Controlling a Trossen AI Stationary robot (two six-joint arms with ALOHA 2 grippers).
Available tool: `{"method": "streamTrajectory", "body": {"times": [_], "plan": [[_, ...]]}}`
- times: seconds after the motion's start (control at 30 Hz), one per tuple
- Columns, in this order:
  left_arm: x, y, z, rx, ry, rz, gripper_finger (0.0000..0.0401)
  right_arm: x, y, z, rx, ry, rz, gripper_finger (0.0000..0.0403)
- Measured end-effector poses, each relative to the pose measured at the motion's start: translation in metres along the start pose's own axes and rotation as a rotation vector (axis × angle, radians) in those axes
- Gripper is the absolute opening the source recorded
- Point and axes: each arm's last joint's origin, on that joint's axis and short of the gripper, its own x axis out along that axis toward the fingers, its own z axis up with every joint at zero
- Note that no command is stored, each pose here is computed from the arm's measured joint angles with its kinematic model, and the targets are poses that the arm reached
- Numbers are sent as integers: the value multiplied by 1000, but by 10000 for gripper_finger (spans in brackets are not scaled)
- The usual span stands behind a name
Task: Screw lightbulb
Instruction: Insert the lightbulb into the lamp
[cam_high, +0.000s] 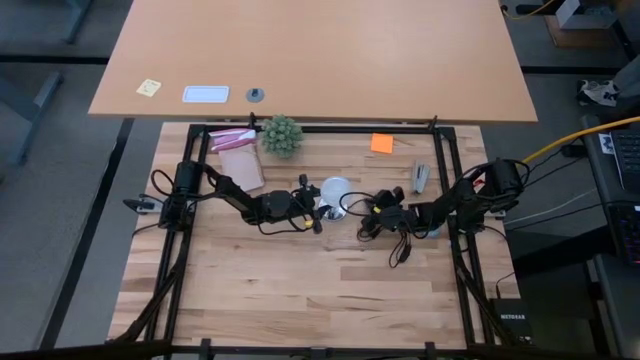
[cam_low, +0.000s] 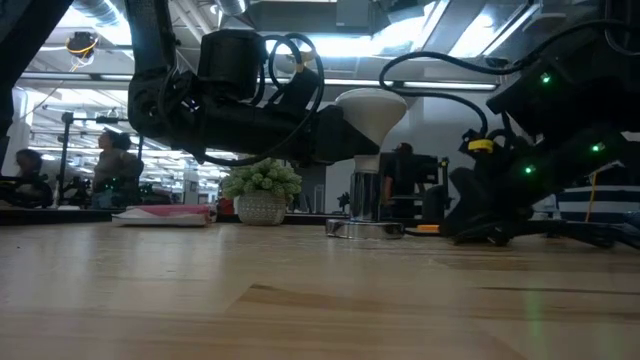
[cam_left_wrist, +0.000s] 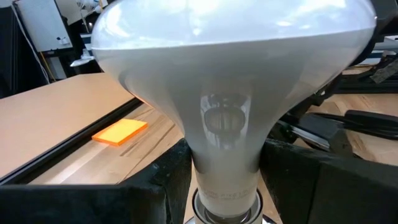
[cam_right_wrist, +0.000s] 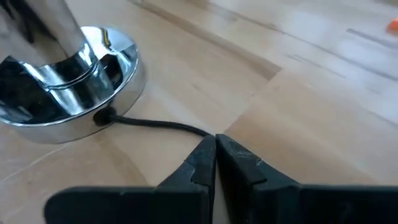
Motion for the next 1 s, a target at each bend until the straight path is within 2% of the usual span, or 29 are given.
{"method": "streamTrajectory", "body": {"times": [0.37,0.47,0.57,0.7,0.83,1.0], "plan": [[0,0,0,0,0,0,159,6,-10,7,35,-61,-112,24],[0,0,0,0,-1,0,159,9,-11,15,78,-105,-103,24],[0,0,0,0,0,0,159,7,-4,27,69,-179,-10,24],[0,0,0,-1,-1,-1,159,-1,6,42,22,-202,218,24],[0,0,0,-23,-1,0,159,-8,8,43,18,-100,371,24],[0,-1,0,-51,0,-13,159,-11,6,31,26,103,452,24]]}}
